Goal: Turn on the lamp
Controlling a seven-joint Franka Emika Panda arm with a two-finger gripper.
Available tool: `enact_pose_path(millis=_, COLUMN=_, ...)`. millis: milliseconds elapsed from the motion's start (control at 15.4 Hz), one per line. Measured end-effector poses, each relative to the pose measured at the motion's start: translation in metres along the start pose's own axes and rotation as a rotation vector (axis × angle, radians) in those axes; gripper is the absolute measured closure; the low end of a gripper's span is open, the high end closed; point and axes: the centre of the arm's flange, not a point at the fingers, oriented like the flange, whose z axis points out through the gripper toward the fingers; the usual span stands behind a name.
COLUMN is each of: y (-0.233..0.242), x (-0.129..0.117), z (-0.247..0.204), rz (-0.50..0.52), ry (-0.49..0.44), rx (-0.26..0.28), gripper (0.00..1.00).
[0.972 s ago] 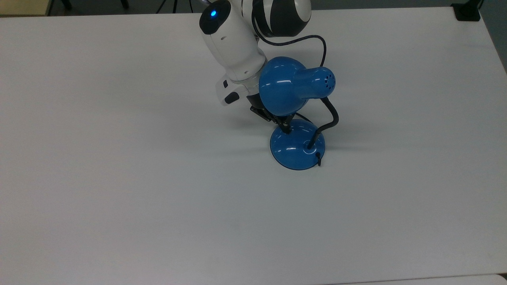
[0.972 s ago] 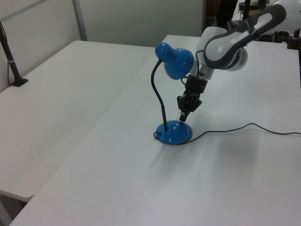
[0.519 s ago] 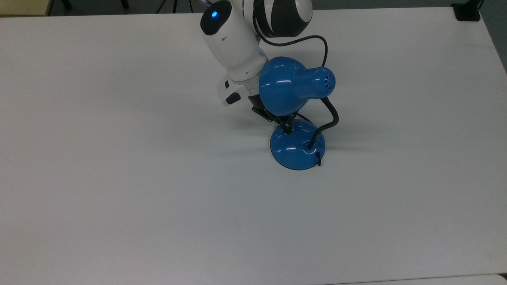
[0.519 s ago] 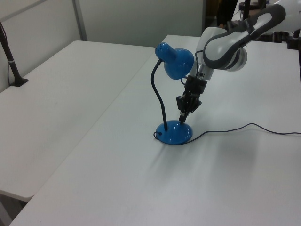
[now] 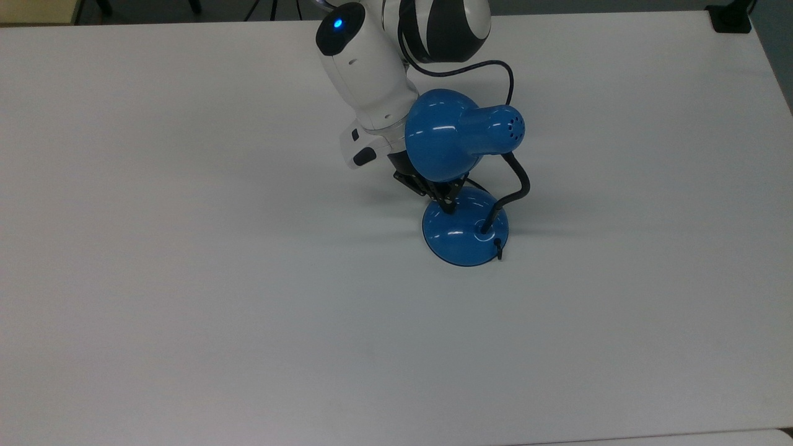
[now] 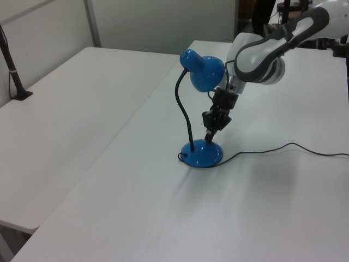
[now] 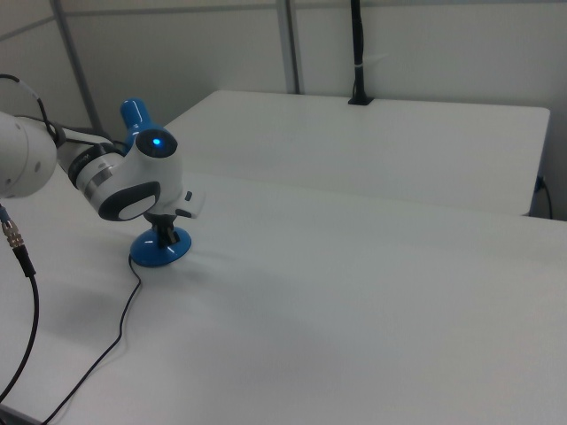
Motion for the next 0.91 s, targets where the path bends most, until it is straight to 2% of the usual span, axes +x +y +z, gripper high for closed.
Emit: enact_pose_path(millis=908, y=-0.0017, x=0.0004, z=0.0014, rz=-0.002, ry=0.003, rx=0.001, gripper=0.99)
